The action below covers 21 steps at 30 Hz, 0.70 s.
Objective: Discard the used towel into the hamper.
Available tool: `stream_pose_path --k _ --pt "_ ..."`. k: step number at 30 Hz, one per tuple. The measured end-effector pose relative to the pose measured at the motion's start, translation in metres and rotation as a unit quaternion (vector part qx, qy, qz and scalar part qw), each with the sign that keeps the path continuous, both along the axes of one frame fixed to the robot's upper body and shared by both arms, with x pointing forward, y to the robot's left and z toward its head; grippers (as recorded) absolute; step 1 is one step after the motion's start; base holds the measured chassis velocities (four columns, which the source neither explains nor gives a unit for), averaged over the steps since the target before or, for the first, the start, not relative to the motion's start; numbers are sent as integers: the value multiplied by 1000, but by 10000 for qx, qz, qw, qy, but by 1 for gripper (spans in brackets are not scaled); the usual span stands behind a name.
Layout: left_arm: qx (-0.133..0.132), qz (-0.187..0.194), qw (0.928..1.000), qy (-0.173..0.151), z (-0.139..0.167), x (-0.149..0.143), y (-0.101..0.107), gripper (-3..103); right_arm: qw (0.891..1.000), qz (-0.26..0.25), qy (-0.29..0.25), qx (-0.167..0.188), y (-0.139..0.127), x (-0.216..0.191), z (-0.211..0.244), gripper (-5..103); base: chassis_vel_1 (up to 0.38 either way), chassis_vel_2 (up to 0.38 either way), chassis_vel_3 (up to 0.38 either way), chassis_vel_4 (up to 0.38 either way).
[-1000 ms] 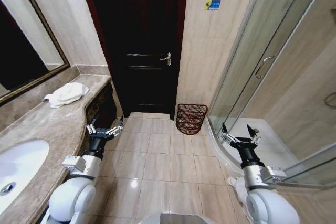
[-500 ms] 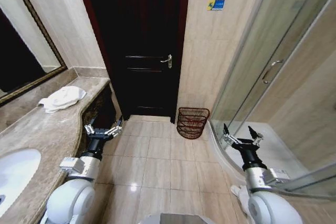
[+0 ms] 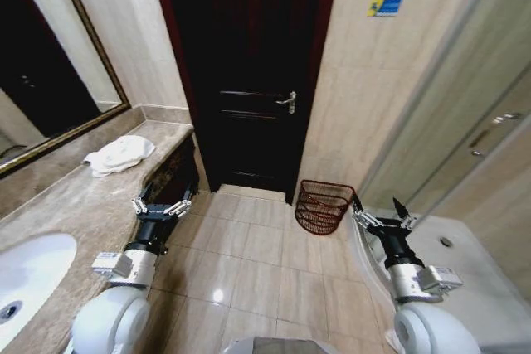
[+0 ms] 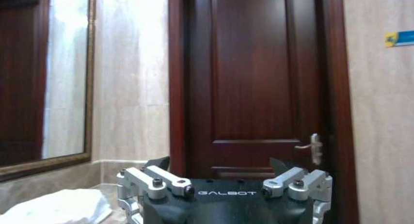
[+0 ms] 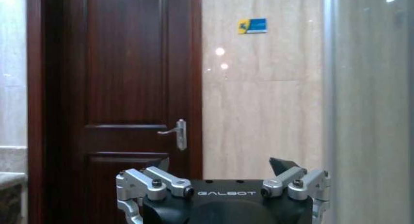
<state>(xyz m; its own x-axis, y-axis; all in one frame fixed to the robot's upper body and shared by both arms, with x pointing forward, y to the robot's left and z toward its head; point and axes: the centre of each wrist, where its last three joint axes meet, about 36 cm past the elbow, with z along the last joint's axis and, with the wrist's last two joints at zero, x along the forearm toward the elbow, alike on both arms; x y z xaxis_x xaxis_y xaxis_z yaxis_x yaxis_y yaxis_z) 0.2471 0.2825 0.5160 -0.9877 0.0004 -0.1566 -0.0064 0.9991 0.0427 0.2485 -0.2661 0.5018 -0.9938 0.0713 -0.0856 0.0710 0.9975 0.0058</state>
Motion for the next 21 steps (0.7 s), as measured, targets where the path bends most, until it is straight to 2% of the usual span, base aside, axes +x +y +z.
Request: stream_pose_path --k 6,21 --pt "127 100 9999 -1 -4 -1 0 100 10000 28 2 10 -1 2 -2 100 -70 149 141 -94" --pt "58 162 9999 -18 -3 -6 -4 100 9999 76 -63 49 -3 8 -3 100 -130 116 116 -120"
